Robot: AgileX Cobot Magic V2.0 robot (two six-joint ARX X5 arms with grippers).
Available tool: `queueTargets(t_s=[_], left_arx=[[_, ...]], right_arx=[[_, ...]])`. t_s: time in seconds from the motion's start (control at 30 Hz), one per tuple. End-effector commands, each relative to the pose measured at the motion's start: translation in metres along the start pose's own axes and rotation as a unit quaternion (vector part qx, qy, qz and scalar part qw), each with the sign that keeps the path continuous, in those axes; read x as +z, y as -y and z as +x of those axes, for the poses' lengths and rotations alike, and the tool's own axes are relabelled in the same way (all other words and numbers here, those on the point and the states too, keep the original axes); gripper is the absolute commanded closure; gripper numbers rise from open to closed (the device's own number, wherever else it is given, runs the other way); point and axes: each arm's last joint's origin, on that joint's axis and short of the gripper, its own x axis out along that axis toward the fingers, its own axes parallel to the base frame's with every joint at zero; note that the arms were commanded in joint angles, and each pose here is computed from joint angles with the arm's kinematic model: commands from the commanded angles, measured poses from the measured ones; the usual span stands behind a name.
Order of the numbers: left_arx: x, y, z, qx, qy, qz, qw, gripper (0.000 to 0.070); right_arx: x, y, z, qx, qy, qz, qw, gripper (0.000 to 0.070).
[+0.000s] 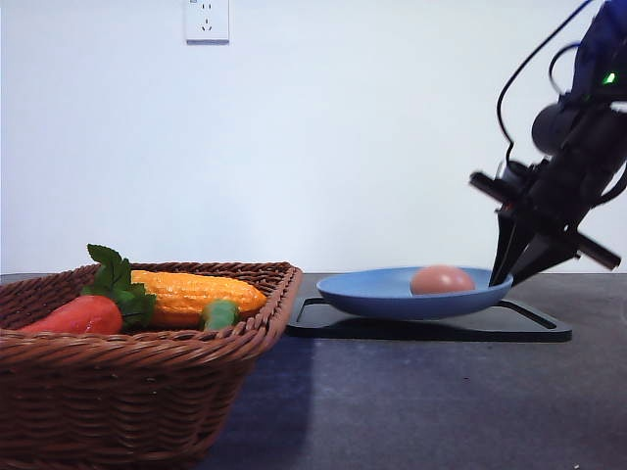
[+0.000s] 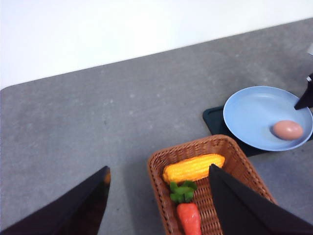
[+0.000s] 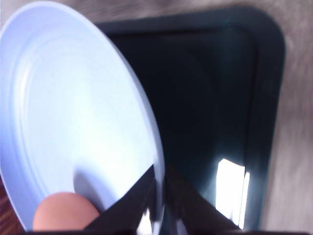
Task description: Transfer egg from basket to plate and serve
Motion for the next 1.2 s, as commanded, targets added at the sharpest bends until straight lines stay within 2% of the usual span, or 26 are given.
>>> queueTargets(t_s=[0.0,0.17,0.23,0.4,0.43,0.5,0.73,0.87,0.97,1.13,1.17], left_arx=[[0.005,0.0,-0.002,-0.002,0.009,-0.013,1.0,0.0312],[0.004,0.0,-0.002,-0.002,0.009,-0.017,1.0,0.0312],[0.004,0.0,-0.002,-0.002,0.008,-0.02,1.0,0.0312],[0.005,0.0,-0.002,-0.003,0.01,-0.022,1.0,0.0312],[0.005,0.001,-0.002,-0.002,0.009,-0.022,1.0,0.0312],[0.005,0.002,0.0,-0.002,0.007,-0.02,1.0,0.0312],[0.009,0.011,0.011,0.002,-0.002,-0.012,1.0,0.0314],[0.016,0.023,0.027,0.011,-0.004,0.012,1.0,0.0364],[0.019,0.034,0.041,0.025,-0.008,0.04,0.999,0.0444],[0.023,0.049,0.069,0.044,-0.03,0.07,0.996,0.07],[0.022,0.049,0.074,0.05,-0.037,0.074,0.995,0.07]], right_arx=[[0.008,0.001,0.005,0.006,0.0,-0.003,1.0,0.07],[0.01,0.005,0.012,0.004,-0.003,-0.004,1.0,0.07],[0.011,0.005,0.011,0.005,-0.001,-0.006,1.0,0.0676],[0.01,0.005,0.011,0.005,-0.002,-0.004,1.0,0.0453],[0.01,0.005,0.011,0.005,-0.002,-0.005,1.0,0.043],[0.011,0.004,0.008,0.006,0.0,-0.007,1.0,0.043],[0.011,-0.009,-0.024,-0.002,0.007,-0.023,1.0,0.0431],[0.004,-0.023,-0.057,-0.032,0.023,-0.033,0.999,0.0468],[-0.008,-0.038,-0.083,-0.05,0.033,-0.051,0.997,0.0544],[-0.039,-0.078,-0.118,-0.066,0.042,-0.128,0.989,0.0696],[-0.047,-0.086,-0.124,-0.075,0.05,-0.144,0.986,0.0699]])
